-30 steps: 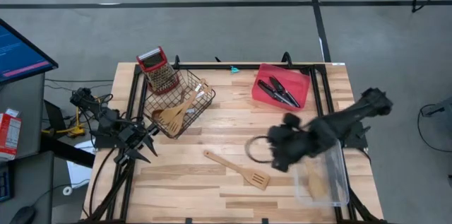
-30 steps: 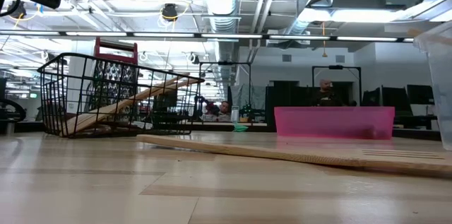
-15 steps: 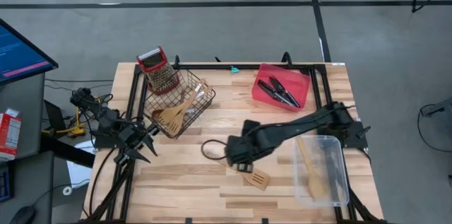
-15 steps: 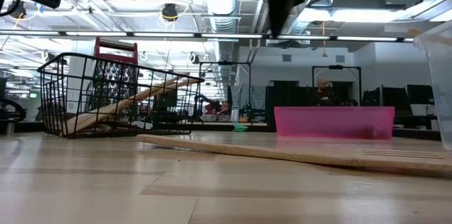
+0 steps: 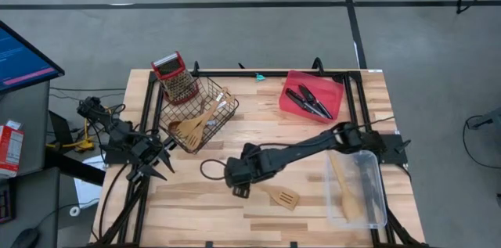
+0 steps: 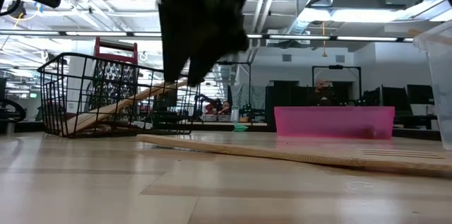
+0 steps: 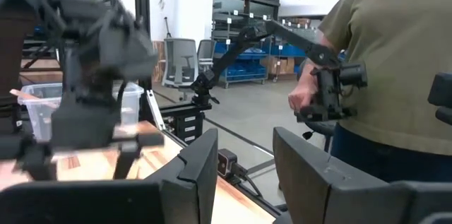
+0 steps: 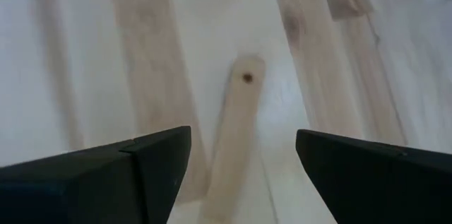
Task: Pick & Place Kitchen Items
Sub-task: Put the brown spatula into the transparent bin
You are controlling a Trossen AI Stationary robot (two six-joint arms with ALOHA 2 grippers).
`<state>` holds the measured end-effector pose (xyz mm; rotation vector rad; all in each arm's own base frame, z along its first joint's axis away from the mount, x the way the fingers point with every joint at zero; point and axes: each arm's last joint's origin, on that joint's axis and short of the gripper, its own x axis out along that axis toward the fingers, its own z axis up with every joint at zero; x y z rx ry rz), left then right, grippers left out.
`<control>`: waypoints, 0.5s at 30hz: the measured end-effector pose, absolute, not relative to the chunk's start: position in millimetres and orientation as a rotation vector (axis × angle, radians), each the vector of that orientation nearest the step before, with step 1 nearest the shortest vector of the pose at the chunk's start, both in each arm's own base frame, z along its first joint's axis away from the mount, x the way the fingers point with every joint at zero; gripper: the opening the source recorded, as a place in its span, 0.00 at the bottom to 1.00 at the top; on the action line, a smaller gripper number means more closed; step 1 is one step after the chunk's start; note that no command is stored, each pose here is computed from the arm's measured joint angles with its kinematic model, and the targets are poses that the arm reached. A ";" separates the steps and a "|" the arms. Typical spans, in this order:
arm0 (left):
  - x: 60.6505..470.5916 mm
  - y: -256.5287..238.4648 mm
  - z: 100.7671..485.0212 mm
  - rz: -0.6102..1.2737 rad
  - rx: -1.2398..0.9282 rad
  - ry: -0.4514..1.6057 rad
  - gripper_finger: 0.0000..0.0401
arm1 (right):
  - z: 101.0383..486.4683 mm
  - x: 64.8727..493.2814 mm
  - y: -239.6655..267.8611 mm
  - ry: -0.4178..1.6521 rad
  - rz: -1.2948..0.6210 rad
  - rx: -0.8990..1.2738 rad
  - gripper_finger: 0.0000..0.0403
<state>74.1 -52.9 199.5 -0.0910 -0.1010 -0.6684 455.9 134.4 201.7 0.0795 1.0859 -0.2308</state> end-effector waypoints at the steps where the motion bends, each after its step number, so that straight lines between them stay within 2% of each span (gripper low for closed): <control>1: 74.3 -53.0 199.5 -0.668 -0.091 -0.101 0.29 | 195.2 458.2 132.8 1.102 -0.236 0.074 0.67; 15: 74.7 -53.3 200.1 -0.669 -0.092 -0.105 0.29 | 134.6 478.9 121.9 1.224 -0.176 0.123 0.67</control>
